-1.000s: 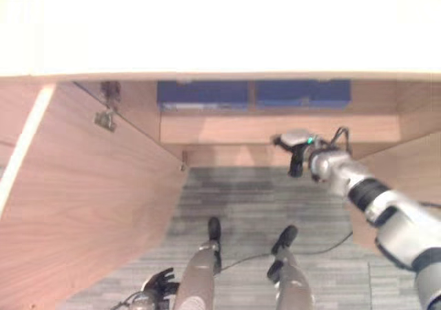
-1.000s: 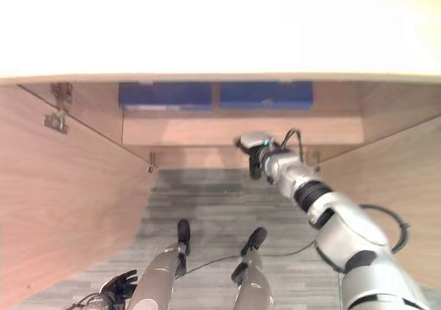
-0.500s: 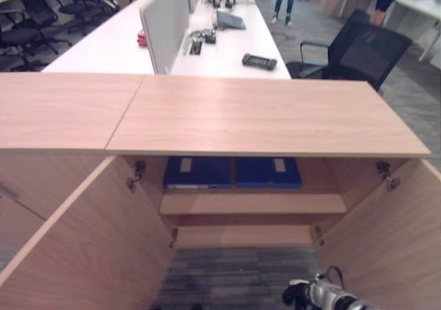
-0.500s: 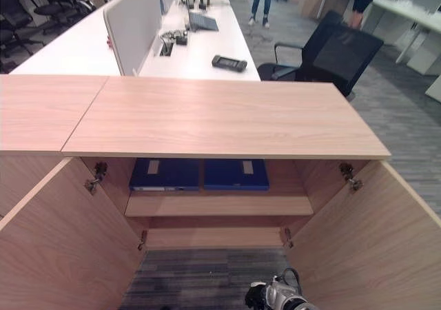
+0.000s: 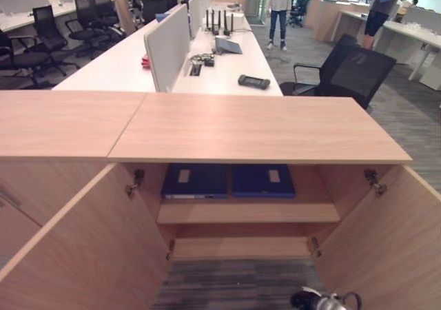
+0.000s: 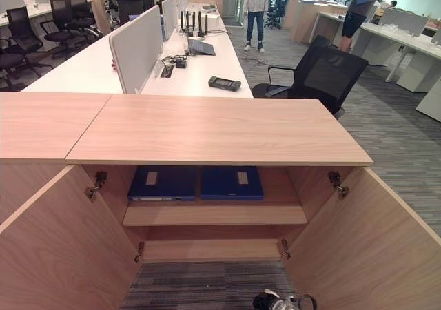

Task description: Put the empty folder in the office cabinet

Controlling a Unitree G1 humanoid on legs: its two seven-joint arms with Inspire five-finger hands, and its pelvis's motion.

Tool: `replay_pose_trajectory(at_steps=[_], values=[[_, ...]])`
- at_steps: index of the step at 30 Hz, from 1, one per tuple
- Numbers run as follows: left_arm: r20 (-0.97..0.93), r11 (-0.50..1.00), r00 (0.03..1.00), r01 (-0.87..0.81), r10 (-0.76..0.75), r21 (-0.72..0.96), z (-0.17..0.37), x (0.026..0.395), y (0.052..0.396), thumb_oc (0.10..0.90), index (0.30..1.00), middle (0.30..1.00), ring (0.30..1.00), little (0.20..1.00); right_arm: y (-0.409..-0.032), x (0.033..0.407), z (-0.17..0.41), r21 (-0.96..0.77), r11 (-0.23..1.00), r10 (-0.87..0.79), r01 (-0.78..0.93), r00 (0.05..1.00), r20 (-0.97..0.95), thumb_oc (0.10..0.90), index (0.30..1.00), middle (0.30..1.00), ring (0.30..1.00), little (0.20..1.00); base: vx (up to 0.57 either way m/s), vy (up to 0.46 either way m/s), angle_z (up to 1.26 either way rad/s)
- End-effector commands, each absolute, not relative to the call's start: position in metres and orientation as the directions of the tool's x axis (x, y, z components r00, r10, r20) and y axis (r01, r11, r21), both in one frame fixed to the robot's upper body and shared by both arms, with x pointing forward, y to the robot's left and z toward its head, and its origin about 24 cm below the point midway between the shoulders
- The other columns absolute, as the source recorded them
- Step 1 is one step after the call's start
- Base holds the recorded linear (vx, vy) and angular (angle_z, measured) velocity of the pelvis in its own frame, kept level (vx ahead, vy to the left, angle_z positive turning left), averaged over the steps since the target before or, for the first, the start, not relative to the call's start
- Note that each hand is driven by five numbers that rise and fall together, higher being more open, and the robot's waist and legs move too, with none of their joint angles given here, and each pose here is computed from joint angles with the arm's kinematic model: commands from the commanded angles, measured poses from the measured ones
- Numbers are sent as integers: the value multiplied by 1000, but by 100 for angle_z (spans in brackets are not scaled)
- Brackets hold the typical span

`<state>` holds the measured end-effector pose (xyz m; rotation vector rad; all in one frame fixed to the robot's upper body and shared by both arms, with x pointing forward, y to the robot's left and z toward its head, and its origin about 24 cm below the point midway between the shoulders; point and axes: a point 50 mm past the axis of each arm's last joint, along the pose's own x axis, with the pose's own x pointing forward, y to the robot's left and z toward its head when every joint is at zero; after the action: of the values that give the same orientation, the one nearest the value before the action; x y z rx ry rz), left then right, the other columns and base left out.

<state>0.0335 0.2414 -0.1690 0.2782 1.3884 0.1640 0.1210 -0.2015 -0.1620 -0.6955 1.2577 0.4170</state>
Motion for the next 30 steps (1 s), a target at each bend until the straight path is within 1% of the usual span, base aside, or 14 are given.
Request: replay_pose_trajectory(at_steps=[1, 3, 6, 11, 13, 16, 19, 20, 21, 26, 30], values=[[-924, 971, 328, 66, 197, 231, -167, 82, 218, 800, 900, 900, 900, 900, -184, 138, -160, -252, 724, -59, -642, 306, -950, 800, 900, 900, 900, 900, 83, -131, 27], [-919, 974, 354, 80, 173, 214, -166, 87, 211, 800, 900, 900, 900, 900, -189, 132, -161, -256, 725, -78, -639, 293, -953, 800, 900, 900, 900, 900, 36, -88, 33], [-917, 977, 364, 67, 164, 202, -166, 92, 206, 800, 900, 900, 900, 900, -205, 131, -159, -290, 744, -131, -602, 294, -947, 800, 900, 900, 900, 900, -50, -15, 26], [-940, 987, 312, 35, 137, 155, -171, 76, 203, 800, 900, 900, 900, 900, -249, 133, -149, -367, 808, -255, -461, 288, -923, 800, 900, 900, 900, 900, -53, 24, 26], [-950, 990, 280, 0, 135, 141, -172, 66, 203, 800, 900, 900, 900, 900, -257, 134, -146, -385, 829, -282, -406, 291, -914, 800, 900, 900, 900, 900, -91, 99, 6], [-966, 988, 214, -77, 145, 131, -176, 49, 202, 800, 900, 900, 900, 900, -261, 136, -144, -377, 863, -282, -336, 300, -911, 800, 900, 900, 900, 900, -88, 118, -16], [-972, 987, 191, -107, 138, 119, -177, 41, 199, 800, 900, 900, 900, 900, -255, 128, -149, -337, 902, -260, -269, 285, -923, 800, 900, 900, 900, 900, -17, 90, -8], [-971, 988, 193, -100, 138, 120, -177, 41, 199, 800, 900, 900, 900, 900, -255, 126, -150, -335, 908, -262, -252, 282, -923, 800, 900, 900, 900, 900, 4, 130, 34], [-966, 989, 218, -81, 136, 121, -176, 46, 198, 800, 900, 900, 900, 900, -255, 120, -151, -330, 922, -270, -202, 276, -923, 800, 900, 900, 900, 900, -30, 144, 27], [-937, 989, 325, 23, 129, 144, -172, 71, 194, 800, 900, 900, 900, 900, -250, 115, -154, -328, 932, -277, -157, 280, -919, 800, 900, 900, 900, 900, -81, 145, 20], [-924, 980, 354, 73, 147, 183, -170, 79, 195, 800, 900, 900, 900, 900, -245, 111, -157, -327, 936, -281, -131, 283, -917, 800, 900, 900, 900, 900, -88, 151, 7]])
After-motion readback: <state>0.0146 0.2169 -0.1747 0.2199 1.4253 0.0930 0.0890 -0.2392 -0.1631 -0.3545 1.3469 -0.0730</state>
